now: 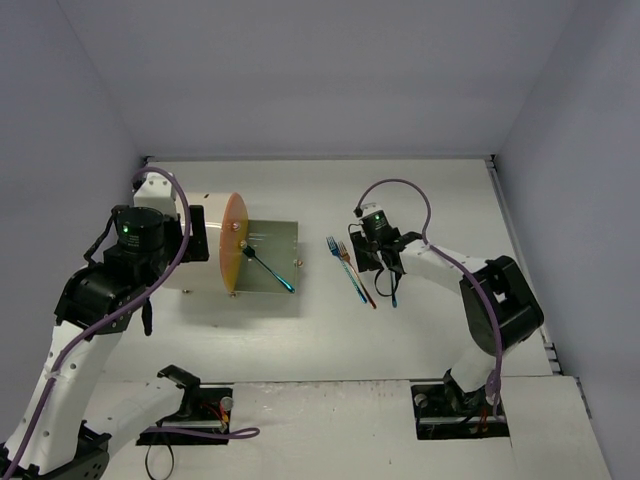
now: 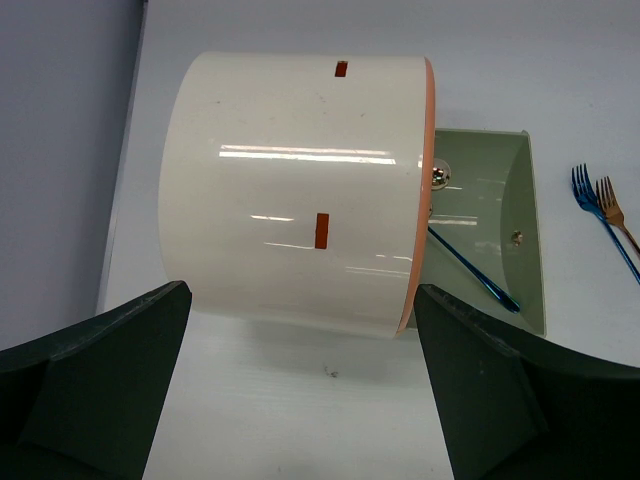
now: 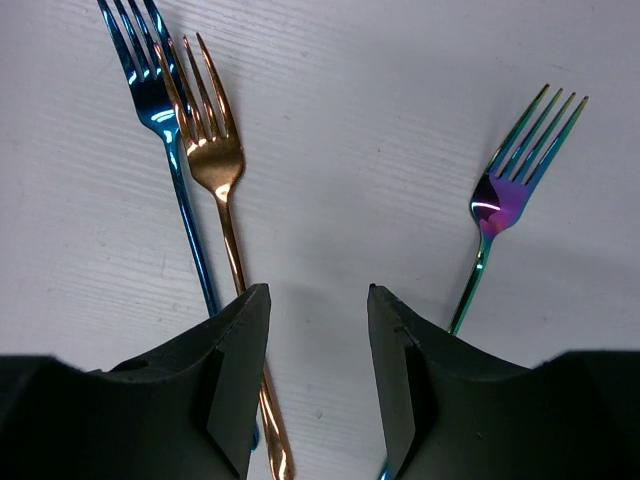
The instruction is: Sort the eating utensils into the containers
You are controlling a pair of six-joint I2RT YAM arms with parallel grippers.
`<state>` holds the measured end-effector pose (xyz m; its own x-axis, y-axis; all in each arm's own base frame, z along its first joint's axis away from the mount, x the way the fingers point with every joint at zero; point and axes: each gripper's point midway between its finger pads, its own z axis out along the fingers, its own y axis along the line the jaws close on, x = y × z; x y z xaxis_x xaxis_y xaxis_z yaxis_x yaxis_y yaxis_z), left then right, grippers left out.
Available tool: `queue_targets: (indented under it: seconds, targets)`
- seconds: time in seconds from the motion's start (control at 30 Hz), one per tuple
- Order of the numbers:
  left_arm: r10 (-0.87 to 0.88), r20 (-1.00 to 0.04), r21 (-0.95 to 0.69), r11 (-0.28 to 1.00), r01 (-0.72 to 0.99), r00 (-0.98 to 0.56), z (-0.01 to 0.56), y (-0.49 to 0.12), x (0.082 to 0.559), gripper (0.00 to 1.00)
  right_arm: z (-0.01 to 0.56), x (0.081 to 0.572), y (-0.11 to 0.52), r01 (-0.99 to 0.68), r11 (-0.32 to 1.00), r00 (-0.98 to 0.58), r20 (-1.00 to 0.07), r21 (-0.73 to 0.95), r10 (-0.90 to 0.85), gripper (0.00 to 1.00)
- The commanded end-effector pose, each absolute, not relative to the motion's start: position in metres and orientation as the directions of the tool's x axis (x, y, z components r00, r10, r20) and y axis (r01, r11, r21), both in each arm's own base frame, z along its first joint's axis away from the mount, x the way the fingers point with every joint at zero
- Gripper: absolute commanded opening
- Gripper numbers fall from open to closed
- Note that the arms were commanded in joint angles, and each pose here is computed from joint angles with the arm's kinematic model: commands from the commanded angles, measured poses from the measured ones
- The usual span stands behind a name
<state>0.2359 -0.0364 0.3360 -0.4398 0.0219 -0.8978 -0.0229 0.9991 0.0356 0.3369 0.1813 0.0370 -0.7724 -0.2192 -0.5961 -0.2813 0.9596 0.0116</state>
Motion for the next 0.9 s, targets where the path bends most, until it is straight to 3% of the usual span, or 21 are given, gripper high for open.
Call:
queue_targets:
  seconds: [0.0,0.53,0.87]
  targets:
    - [0.009,-0.91,0.019,1.0,-0.02,-0.414,0.342,-0.038,0.239,0.93,0.045,0.347,0.192,-0.288,0.956,-0.755,-0.629,0.061,-0.187,0.41]
    - [0.015,-0.9,0.02,1.0,-0.008,-0.435,0.335,-0.042,0.242,0.93,0.04,0.35,0.218,-0.393,0.915,-0.745,-0.615,0.094,-0.257,0.37]
    - [0.03,-0.892,0.035,0.999,-0.002,-0.45,0.331,-0.044,0.246,0.93,0.015,0.348,0.208,-0.368,0.929,-0.773,-0.571,0.045,-0.278,0.33]
